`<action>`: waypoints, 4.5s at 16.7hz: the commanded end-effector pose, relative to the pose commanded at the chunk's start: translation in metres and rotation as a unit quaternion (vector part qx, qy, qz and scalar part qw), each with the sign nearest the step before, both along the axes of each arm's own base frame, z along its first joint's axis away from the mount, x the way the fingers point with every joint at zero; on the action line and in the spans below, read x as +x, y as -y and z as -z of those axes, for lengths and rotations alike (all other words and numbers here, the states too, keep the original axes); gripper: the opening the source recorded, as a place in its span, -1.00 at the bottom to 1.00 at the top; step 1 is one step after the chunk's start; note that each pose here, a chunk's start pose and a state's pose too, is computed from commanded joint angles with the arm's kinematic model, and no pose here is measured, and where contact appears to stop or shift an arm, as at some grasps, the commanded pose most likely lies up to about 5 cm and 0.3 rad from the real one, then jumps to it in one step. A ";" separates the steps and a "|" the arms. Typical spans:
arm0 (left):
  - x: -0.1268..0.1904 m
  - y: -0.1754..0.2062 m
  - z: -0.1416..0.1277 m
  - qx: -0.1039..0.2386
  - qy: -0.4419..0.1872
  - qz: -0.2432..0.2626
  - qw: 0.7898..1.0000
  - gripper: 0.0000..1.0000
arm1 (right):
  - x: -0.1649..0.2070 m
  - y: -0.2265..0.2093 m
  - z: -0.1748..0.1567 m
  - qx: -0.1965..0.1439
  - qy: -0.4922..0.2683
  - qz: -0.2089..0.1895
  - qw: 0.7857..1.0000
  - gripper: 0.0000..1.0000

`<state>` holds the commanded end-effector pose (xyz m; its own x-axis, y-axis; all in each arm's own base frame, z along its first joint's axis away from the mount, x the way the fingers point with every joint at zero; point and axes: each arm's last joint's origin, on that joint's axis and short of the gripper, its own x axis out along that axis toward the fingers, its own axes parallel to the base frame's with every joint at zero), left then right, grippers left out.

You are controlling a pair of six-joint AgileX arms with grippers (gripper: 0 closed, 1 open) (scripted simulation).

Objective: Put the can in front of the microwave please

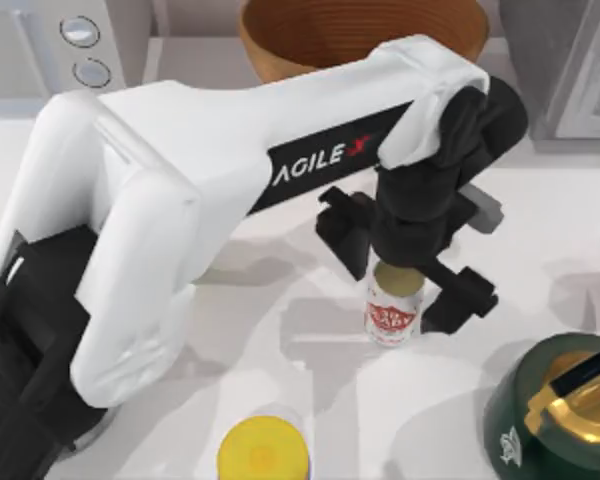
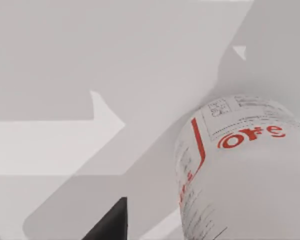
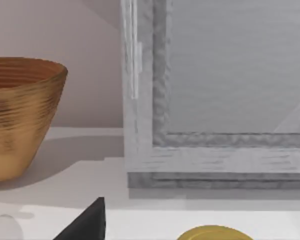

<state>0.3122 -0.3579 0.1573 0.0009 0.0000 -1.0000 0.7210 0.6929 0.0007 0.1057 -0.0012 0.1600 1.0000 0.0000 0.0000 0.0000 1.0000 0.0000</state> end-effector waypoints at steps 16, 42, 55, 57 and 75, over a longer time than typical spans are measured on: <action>0.000 0.000 0.000 0.000 0.000 0.000 1.000 -1.00 | 0.000 0.000 0.000 0.000 0.000 0.000 1.000 1.00; 0.119 -0.217 -0.114 -0.026 0.127 -0.202 0.971 -1.00 | 0.000 0.000 0.000 0.000 0.000 0.000 1.000 1.00; 0.109 -0.450 -0.049 0.000 0.000 -0.383 0.924 -1.00 | 0.000 0.000 0.000 0.000 0.000 0.000 1.000 1.00; 0.109 -0.449 -0.050 0.002 0.001 -0.381 0.925 -1.00 | 0.000 0.000 0.000 0.000 0.000 0.000 1.000 1.00; 0.109 -0.450 -0.041 0.000 0.000 -0.383 0.924 0.21 | 0.000 0.000 0.000 0.000 0.000 0.000 1.000 1.00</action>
<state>0.4212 0.0922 0.1986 0.0003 0.0006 -1.0000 0.0200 0.9998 0.0006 0.1057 -0.0012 0.1600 1.0000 0.0000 0.0000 0.0000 1.0000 0.0000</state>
